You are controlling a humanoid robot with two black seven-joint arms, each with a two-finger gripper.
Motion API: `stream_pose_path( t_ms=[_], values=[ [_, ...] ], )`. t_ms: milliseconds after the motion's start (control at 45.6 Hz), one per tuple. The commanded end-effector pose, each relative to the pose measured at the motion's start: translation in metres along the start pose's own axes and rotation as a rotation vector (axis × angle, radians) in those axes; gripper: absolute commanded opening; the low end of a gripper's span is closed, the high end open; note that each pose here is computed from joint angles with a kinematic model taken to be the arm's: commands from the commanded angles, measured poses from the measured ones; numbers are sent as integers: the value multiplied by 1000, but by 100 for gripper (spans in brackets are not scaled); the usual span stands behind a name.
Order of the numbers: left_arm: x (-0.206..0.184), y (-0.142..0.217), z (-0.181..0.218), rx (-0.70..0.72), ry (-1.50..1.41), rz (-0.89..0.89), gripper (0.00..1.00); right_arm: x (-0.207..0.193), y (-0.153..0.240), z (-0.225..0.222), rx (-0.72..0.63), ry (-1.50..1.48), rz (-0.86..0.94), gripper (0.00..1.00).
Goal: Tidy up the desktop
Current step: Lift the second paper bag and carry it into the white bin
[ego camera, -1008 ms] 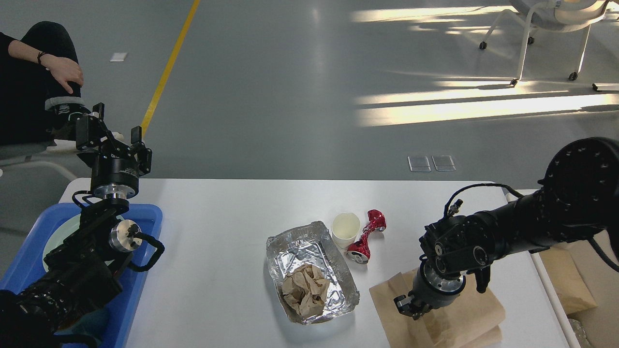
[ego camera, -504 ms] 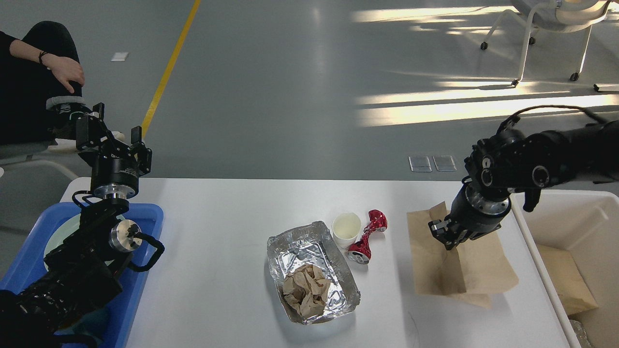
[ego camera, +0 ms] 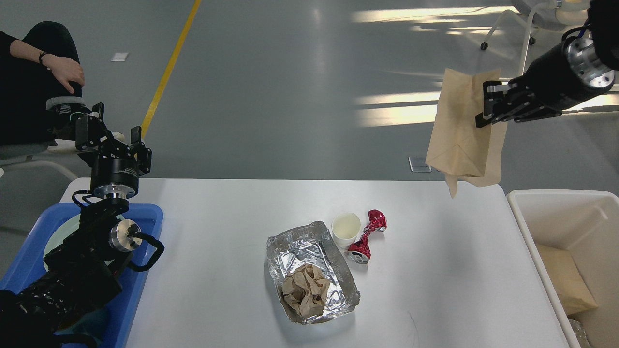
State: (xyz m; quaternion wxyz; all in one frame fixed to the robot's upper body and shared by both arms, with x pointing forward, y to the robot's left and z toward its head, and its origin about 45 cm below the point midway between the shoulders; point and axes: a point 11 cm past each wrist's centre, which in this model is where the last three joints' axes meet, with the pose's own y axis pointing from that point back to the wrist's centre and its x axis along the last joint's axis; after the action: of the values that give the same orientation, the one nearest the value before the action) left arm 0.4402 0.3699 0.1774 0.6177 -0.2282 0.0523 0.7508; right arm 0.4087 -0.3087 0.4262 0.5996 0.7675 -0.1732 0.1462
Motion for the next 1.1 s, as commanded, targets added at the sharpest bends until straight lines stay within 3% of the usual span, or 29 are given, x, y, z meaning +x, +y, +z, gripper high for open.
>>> stream_pose_path(
  t_ms=[0,307,504,723,745,767,833,855,1074],
  values=[
    [0,0,0,0,-1,1,97,14,16,17,13,-55,75,0],
    [0,0,0,0,0,0,97,23,-5,144,-197,-297,220,0],
    [0,0,0,0,0,0,97,-7,-32,220,-364,-389,249,0],
    [0,0,0,0,0,0,97,-49,-58,271,-500,-409,258,0],
    [0,0,0,0,0,0,97,-54,-60,278,-521,-411,264,8],
    [0,0,0,0,0,0,97,-59,-60,285,-542,-411,273,23],
    [0,0,0,0,0,0,97,-65,-62,302,-593,-406,340,87],
    [0,0,0,0,0,0,97,-65,-62,308,-612,-404,375,100],
    [0,0,0,0,-1,1,97,-112,-95,331,-659,-460,411,100]
  ],
)
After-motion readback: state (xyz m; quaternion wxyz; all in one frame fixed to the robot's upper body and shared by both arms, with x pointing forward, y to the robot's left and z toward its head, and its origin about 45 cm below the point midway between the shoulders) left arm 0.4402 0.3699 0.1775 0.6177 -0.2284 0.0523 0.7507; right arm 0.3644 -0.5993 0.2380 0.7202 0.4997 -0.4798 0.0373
